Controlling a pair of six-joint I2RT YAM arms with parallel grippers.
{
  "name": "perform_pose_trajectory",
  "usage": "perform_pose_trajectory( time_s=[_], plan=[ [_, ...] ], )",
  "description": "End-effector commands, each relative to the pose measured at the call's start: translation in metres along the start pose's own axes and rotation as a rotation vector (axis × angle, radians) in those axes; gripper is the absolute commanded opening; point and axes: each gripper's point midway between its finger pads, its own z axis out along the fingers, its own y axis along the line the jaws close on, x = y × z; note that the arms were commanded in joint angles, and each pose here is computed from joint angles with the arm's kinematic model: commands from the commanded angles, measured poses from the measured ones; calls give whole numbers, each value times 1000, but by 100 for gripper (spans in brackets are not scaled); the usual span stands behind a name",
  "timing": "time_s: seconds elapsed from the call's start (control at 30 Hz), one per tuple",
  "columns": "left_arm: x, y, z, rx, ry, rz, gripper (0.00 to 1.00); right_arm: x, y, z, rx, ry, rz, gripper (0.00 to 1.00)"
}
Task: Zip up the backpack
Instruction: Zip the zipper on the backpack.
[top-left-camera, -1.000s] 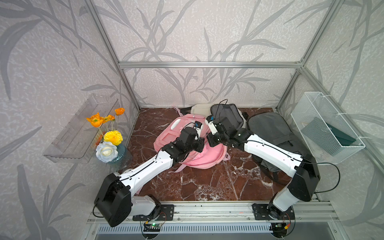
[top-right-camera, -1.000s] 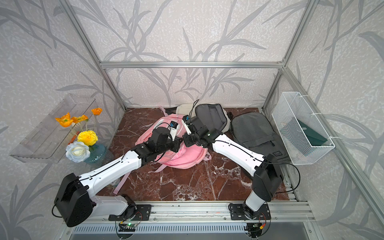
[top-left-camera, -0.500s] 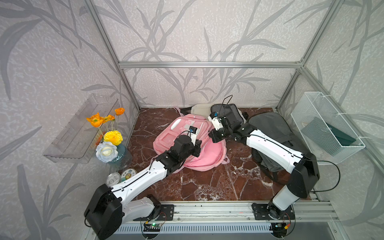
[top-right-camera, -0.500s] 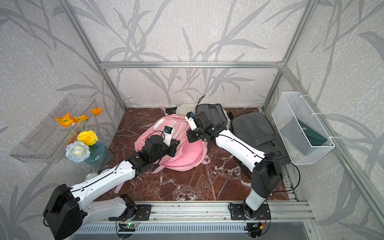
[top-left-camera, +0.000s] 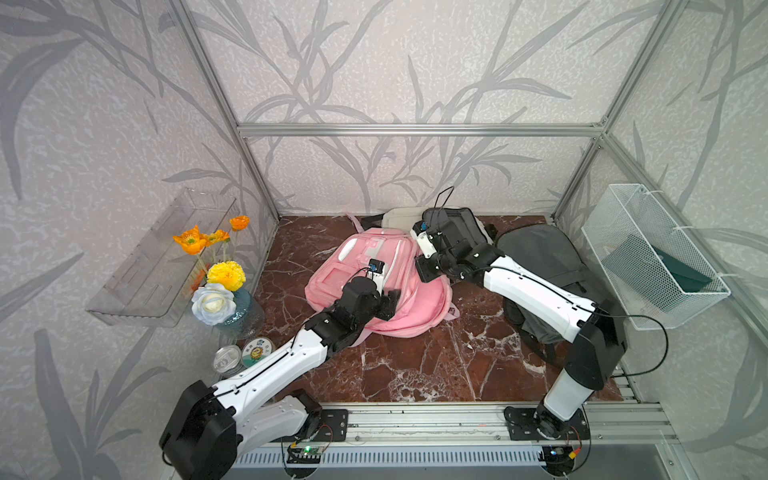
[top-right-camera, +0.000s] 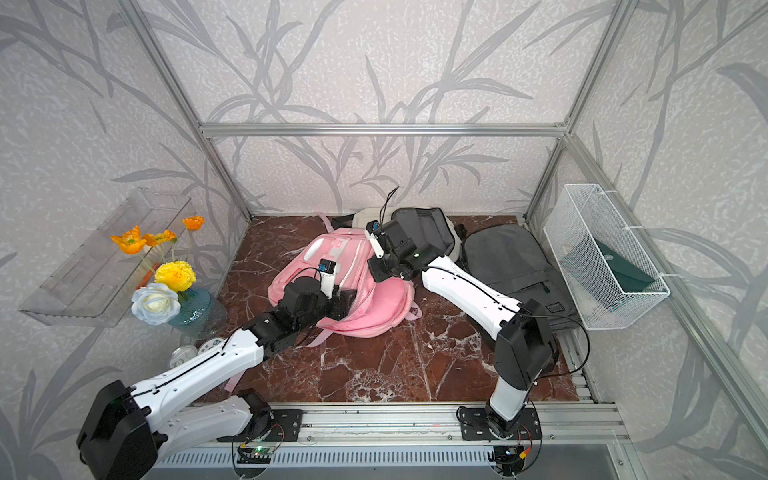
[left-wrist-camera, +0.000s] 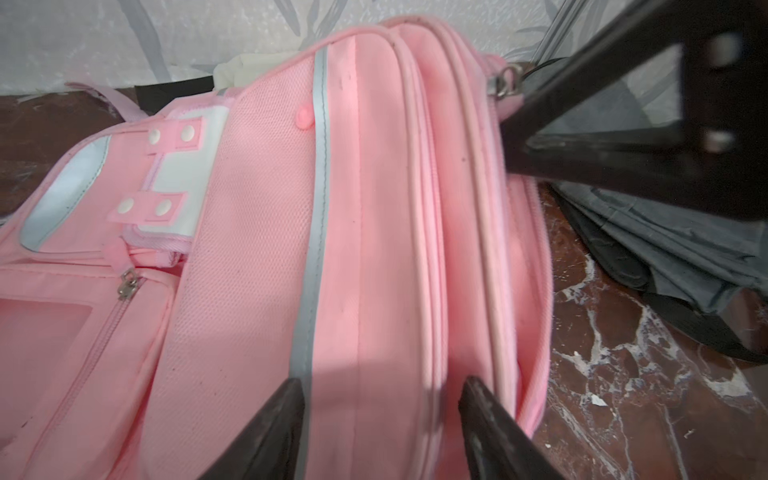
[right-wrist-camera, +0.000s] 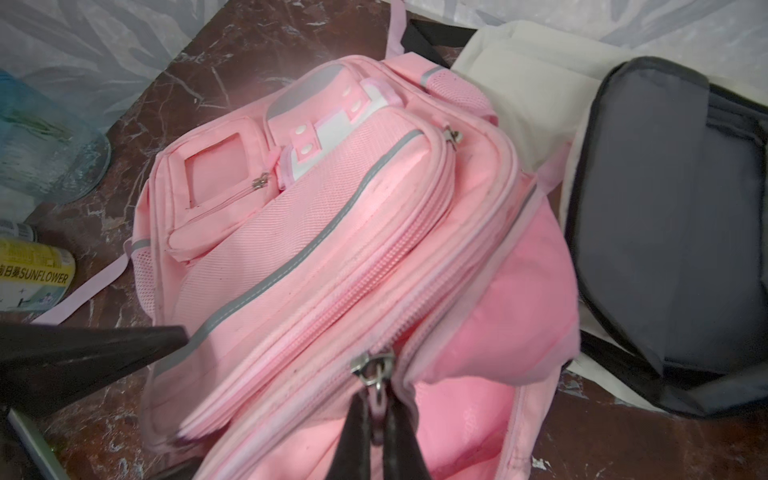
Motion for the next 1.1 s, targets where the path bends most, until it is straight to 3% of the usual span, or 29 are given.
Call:
perform_pose_trajectory(
  time_s=[0.0, 0.23, 0.37, 0.53, 0.67, 0.7, 0.9, 1.07],
  plan=[
    [-23, -7, 1, 15, -29, 17, 65, -22, 23, -29, -26, -75, -55, 0],
    [-35, -22, -8, 92, -46, -17, 65, 2, 4, -21, 84, 14, -64, 0],
    [-37, -37, -15, 194, -103, -26, 75, 5, 5, -17, 74, 34, -59, 0],
    [-16, -52, 6, 264, 21, -12, 74, 0, 19, -18, 0, 24, -31, 0],
    [-1, -19, 30, 66, 95, -60, 60, 2, 24, -19, -32, 27, -21, 0],
    [0, -11, 32, 23, 95, -71, 50, 3, 25, -20, -33, 27, -20, 0],
    [-10, -1, 32, -25, 31, -103, 20, 23, 20, -17, 18, 74, -44, 0],
    [-17, -5, 32, -3, 14, -115, 10, 51, 41, -5, -16, 149, -97, 0]
  ],
)
